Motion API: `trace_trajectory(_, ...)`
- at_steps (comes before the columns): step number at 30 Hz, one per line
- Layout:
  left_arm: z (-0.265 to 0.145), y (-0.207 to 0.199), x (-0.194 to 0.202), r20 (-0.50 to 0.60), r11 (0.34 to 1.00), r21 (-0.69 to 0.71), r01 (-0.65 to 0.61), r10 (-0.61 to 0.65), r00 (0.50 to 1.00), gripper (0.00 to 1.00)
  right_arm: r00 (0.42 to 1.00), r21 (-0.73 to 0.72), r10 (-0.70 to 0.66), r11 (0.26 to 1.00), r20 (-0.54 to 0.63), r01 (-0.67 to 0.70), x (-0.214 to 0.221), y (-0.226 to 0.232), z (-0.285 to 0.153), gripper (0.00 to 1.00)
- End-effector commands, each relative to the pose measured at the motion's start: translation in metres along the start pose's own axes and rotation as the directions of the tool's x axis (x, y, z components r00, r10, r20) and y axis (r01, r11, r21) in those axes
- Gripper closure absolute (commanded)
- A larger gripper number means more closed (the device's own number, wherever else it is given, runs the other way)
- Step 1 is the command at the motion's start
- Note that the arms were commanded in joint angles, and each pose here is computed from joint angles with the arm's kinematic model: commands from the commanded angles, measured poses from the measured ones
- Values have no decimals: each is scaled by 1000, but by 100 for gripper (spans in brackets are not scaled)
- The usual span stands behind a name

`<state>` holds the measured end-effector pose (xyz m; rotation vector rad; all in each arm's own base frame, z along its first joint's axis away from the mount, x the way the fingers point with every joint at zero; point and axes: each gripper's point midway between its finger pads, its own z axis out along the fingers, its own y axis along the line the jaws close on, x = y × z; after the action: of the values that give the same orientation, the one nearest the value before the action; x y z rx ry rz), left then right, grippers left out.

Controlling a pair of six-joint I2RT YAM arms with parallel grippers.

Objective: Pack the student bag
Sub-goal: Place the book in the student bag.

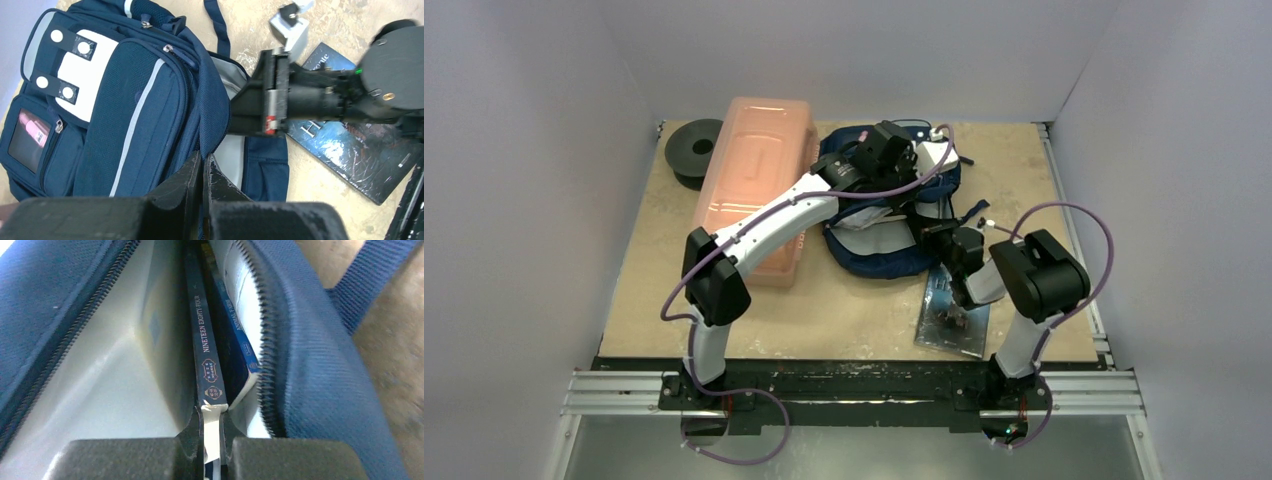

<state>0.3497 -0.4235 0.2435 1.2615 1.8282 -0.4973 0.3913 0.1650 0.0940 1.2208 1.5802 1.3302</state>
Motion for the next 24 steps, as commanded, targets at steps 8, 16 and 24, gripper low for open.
trace_trajectory(8,-20,38,-55,179,994,-114,-7,27,983,100,959,-124,-275,952,68,282,-1,56,-4,53)
trace_trajectory(16,-20,69,-25,137,986,-136,97,-79,987,100,853,202,-514,830,-89,521,-7,25,-68,33)
trace_trajectory(24,-25,29,-3,71,925,7,380,-379,923,18,693,682,-696,415,-189,603,-82,16,-171,1)
